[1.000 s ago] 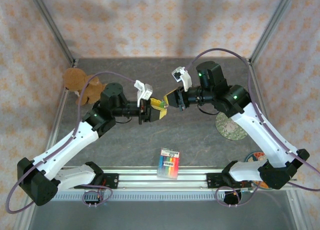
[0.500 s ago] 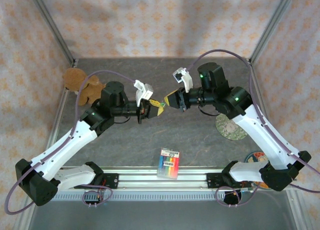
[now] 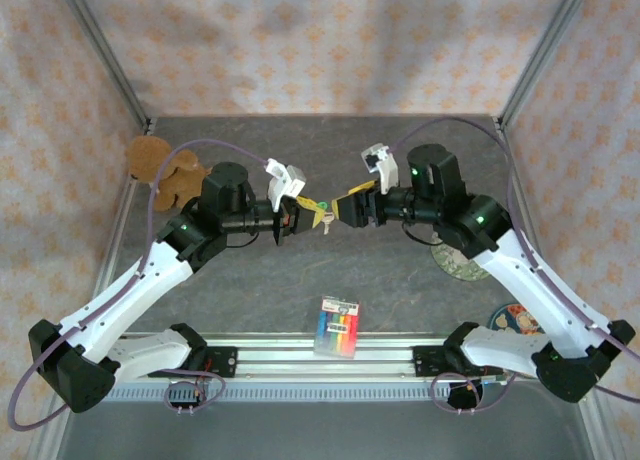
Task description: Remove the keys from the keyring
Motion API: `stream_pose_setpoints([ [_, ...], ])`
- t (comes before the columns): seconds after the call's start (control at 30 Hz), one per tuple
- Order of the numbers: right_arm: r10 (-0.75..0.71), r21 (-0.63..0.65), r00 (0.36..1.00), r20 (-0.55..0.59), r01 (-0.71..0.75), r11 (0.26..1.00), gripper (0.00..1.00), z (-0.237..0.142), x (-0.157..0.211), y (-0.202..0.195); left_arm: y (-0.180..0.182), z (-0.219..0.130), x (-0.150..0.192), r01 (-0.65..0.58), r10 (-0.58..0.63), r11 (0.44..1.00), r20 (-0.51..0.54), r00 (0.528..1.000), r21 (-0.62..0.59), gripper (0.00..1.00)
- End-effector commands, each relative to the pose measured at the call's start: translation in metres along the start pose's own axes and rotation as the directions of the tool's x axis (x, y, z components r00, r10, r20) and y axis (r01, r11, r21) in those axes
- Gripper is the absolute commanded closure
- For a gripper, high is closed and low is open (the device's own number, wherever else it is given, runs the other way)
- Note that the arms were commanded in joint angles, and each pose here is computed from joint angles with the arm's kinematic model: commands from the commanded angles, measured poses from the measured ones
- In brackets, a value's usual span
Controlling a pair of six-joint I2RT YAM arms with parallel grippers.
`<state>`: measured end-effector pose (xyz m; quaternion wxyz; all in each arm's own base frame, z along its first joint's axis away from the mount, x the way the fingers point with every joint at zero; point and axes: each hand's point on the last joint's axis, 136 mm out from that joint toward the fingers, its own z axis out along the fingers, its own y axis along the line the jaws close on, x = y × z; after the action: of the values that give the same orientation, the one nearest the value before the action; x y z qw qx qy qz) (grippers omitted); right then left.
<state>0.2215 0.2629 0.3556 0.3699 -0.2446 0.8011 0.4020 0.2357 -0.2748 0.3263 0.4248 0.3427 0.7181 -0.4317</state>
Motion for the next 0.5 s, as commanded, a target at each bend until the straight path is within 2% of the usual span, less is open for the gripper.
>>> stream_pose_setpoints([
  [0.0,0.034,0.012,0.988,0.148,-0.037,0.999,0.34,-0.011,-0.020,-0.006,-0.011,-0.008,-0.022,-0.016,0.016,1.000,0.047,0.999,0.002,1.00],
  [0.17,0.091,-0.023,0.968,0.236,-0.088,0.996,0.32,-0.013,-0.018,-0.017,-0.011,-0.007,-0.030,0.023,-0.023,1.000,0.058,0.998,0.005,1.00],
  [0.3,0.089,-0.090,0.941,0.325,-0.063,0.994,0.33,-0.015,-0.016,-0.017,-0.011,-0.006,-0.037,0.047,-0.047,0.999,0.072,0.996,0.005,1.00],
  [0.47,0.131,-0.222,0.936,0.328,-0.058,0.973,0.33,-0.016,-0.010,-0.005,-0.019,-0.007,-0.047,0.060,-0.065,0.997,0.105,0.992,0.047,1.00],
])
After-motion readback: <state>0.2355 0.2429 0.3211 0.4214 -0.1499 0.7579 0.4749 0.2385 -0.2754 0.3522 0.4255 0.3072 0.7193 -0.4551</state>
